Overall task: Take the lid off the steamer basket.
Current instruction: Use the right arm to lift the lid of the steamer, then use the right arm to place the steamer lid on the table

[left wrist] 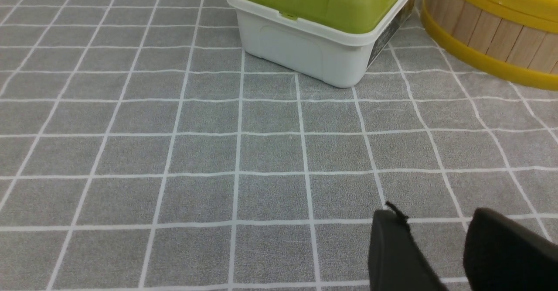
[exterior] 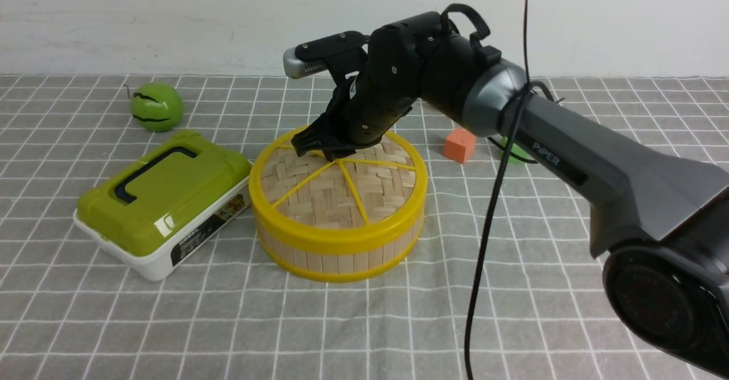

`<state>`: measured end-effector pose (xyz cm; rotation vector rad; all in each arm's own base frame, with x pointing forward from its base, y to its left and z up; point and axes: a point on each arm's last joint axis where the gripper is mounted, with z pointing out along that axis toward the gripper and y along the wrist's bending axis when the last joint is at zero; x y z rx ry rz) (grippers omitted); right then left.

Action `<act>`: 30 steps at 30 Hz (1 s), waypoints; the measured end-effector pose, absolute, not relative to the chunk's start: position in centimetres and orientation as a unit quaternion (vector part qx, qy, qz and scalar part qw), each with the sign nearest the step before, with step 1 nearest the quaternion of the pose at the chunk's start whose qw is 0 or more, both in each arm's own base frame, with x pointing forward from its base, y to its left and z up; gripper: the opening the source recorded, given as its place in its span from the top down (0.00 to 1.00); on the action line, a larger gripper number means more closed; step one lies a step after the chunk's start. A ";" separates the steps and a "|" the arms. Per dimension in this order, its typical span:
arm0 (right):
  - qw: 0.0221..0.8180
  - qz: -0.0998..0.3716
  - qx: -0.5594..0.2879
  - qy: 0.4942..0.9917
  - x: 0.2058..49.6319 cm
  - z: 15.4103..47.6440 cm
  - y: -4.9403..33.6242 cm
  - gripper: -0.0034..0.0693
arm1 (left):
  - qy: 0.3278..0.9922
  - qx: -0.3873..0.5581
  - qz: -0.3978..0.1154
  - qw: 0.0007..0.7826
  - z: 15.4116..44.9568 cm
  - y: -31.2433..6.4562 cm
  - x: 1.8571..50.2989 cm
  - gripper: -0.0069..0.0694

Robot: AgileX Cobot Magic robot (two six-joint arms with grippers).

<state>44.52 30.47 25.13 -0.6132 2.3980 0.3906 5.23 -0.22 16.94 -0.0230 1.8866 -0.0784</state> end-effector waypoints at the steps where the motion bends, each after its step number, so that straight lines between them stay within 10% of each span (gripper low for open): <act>1: 0.313 0.149 -0.230 0.909 44.5 25.2 30.5 0.84 | 0.809 -0.010 -0.034 0.586 16.9 -0.2 5.2 0.60; 30: 0.374 0.021 -0.206 0.904 36.0 44.3 17.6 0.84 | 0.809 -0.010 -0.034 0.586 16.9 -0.2 5.2 0.60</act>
